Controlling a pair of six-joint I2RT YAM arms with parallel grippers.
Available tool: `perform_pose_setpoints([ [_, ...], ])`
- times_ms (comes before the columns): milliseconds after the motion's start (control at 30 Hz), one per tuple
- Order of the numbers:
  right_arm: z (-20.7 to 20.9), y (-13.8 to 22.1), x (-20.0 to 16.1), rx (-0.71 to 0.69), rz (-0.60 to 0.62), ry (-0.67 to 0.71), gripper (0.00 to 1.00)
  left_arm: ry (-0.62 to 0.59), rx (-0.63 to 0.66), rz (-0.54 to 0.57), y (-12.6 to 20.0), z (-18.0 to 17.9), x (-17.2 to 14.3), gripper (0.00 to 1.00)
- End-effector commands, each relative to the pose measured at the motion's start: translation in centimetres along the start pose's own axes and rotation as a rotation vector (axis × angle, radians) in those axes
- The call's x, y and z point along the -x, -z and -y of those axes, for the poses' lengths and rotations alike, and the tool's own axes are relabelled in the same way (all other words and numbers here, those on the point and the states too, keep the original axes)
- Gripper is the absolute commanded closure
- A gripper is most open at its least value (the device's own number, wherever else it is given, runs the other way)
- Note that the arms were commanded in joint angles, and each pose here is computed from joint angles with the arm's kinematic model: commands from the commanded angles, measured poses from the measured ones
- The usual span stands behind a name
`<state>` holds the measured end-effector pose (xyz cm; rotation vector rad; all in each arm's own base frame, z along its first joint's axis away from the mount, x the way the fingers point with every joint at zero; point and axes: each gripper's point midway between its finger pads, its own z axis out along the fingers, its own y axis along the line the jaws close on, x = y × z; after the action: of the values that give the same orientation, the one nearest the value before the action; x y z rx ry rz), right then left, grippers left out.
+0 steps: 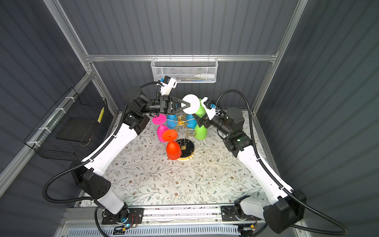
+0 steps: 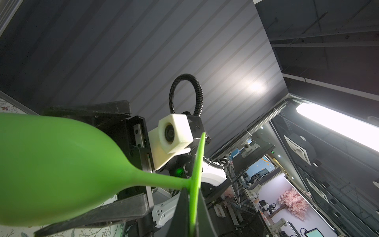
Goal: Take the wine glass off the wine glass rack
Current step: Pick up the wine glass from the wine glass rack.
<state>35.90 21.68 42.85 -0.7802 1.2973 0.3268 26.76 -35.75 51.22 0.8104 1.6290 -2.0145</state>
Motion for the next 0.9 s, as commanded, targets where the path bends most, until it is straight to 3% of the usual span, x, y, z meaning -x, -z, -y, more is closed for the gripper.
perform_pose_setpoints([
  [0, 0.7, 0.5, 1.2, -0.046, 0.012, 0.005, 0.13, -0.022, -0.026, -0.036, -0.1, 0.2, -0.6, 0.98],
  [400, -0.6, 1.1, 0.9, -0.013, -0.029, -0.005, 0.25, -0.028, 0.014, -0.036, 0.0, -0.9, -0.8, 0.72],
  [500, -0.7, 1.3, 0.6, -0.01, -0.041, -0.01, 0.27, -0.035, 0.017, -0.033, 0.0, -0.9, -0.8, 0.54],
  [667, -0.9, 1.8, 0.5, -0.005, -0.062, -0.022, 0.29, -0.069, 0.051, -0.011, 0.7, -1.1, -0.4, 0.36],
  [867, -1.1, 3.0, 0.2, -0.009, -0.104, -0.042, 0.32, -0.135, 0.146, 0.062, 2.7, -1.9, 0.8, 0.25],
])
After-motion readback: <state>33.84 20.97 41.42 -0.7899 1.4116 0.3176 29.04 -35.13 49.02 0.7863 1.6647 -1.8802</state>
